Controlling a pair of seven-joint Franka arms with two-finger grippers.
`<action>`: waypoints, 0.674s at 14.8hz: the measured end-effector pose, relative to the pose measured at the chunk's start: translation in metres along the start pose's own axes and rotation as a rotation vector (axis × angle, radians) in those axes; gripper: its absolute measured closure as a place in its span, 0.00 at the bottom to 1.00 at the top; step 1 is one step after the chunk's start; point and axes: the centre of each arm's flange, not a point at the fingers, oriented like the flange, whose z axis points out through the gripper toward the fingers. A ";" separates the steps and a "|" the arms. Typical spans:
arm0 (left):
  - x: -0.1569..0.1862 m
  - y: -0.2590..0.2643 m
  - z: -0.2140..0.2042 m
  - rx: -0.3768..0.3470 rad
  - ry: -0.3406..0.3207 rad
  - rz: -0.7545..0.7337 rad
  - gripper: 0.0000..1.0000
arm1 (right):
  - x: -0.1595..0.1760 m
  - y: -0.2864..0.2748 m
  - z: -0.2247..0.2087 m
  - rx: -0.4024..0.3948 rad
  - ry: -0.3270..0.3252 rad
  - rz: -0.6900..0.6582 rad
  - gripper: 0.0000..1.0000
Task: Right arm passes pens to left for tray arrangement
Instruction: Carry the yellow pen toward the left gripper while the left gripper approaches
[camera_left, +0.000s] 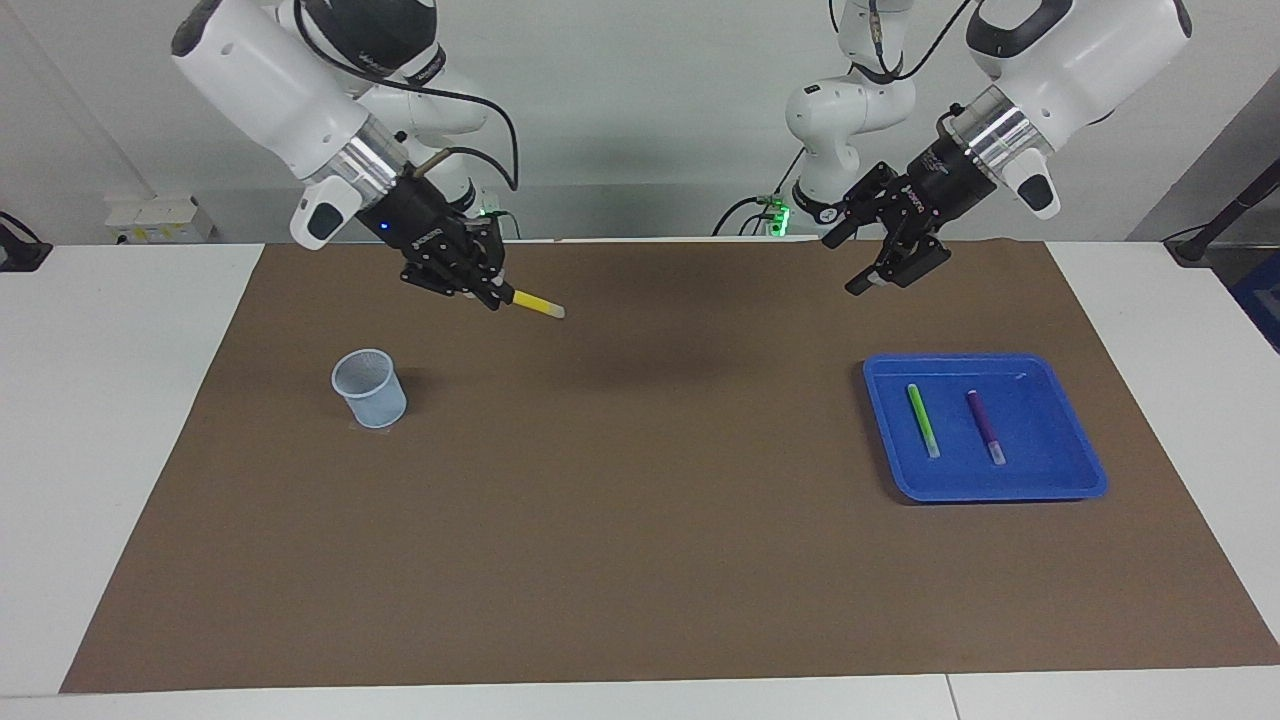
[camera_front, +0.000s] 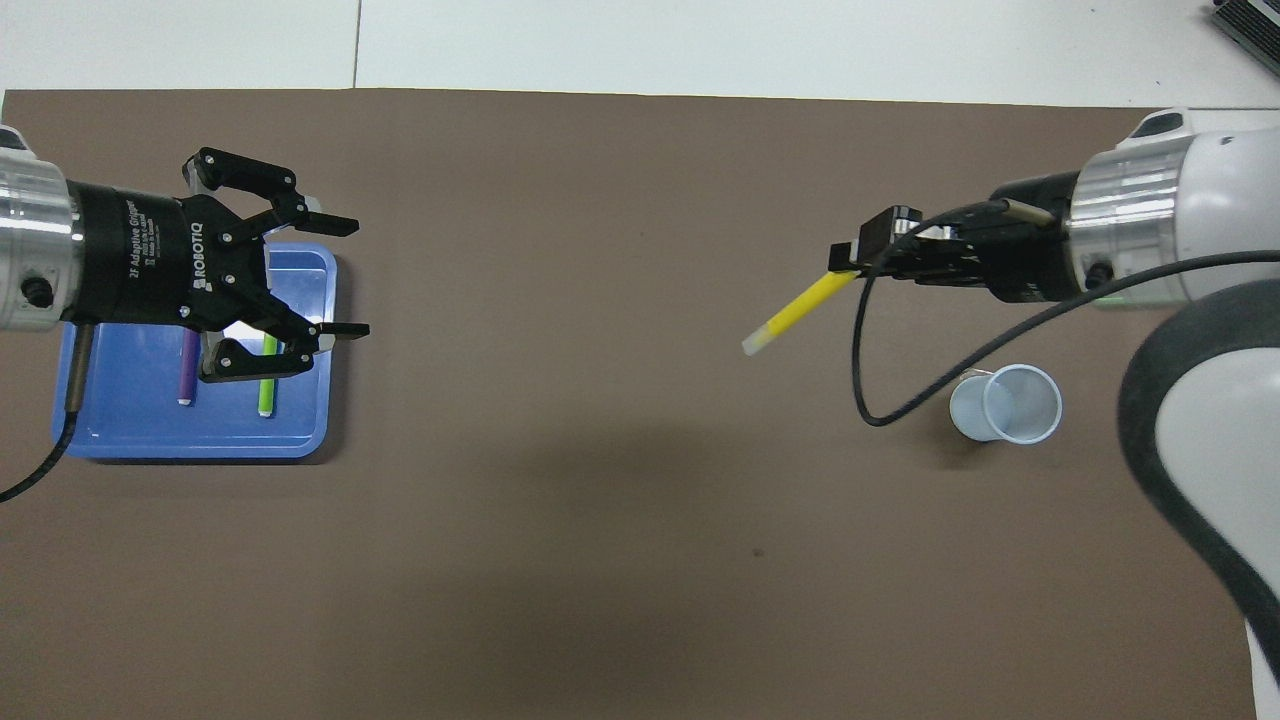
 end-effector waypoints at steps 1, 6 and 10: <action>-0.002 -0.001 0.004 0.004 -0.016 -0.009 0.18 | -0.001 -0.013 0.006 0.047 0.038 0.036 0.82; -0.009 -0.016 0.035 0.029 -0.096 0.064 0.11 | -0.008 -0.043 0.027 0.169 0.179 0.161 0.82; -0.017 -0.026 0.040 0.007 -0.129 0.165 0.10 | -0.038 -0.081 0.058 0.230 0.228 0.270 0.82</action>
